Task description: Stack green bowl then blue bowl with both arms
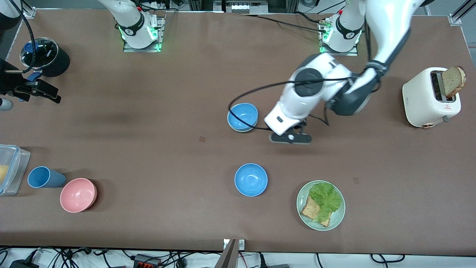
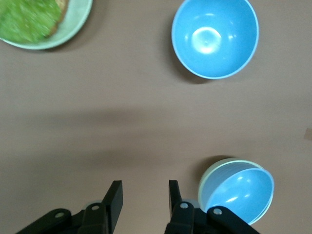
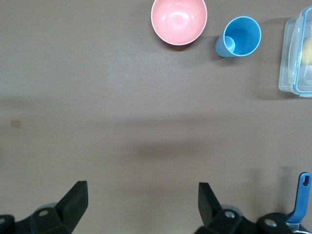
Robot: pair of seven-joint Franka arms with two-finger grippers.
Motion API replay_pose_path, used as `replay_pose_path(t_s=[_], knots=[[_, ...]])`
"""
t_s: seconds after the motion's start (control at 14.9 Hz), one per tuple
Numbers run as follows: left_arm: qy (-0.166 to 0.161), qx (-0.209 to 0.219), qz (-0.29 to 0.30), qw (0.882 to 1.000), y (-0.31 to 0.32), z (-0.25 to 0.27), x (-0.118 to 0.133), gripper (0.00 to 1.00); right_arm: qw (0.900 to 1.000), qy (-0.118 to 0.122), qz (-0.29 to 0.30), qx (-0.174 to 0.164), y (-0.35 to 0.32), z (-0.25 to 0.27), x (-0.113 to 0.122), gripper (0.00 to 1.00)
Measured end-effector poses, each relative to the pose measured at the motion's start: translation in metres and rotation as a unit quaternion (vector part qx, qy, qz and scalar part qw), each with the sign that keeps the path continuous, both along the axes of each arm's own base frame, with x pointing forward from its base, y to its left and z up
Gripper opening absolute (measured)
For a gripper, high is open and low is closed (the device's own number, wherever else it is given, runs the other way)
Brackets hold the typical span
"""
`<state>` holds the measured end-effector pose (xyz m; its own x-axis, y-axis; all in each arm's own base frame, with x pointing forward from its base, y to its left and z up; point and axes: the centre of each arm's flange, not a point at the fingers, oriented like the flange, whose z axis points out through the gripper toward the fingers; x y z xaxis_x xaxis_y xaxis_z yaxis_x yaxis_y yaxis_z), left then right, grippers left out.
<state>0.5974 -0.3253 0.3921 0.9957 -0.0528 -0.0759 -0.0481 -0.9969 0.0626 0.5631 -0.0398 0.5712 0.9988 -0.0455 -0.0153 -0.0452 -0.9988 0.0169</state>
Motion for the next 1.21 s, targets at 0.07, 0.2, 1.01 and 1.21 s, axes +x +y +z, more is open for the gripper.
replay_pose_path(t_s=[0.07, 0.2, 1.01, 1.21], knots=[[0.009, -0.004, -0.014, 1.000, 0.023, 0.005, 0.011, 0.49, 1.000, 0.000, 0.000, 0.000, 0.000, 0.000, 0.000, 1.00], [0.023, -0.007, -0.049, 0.999, 0.065, 0.013, 0.028, 0.54, 1.000, -0.001, 0.000, 0.000, 0.000, 0.000, 0.000, 1.00], [0.004, 0.011, 0.020, 1.000, 0.301, 0.151, -0.010, 1.00, 1.000, -0.005, 0.001, 0.000, 0.000, 0.004, 0.000, 1.00], [0.005, 0.014, 0.041, 0.999, 0.334, 0.159, -0.021, 1.00, 1.000, -0.005, 0.001, 0.000, 0.000, 0.004, 0.000, 1.00]])
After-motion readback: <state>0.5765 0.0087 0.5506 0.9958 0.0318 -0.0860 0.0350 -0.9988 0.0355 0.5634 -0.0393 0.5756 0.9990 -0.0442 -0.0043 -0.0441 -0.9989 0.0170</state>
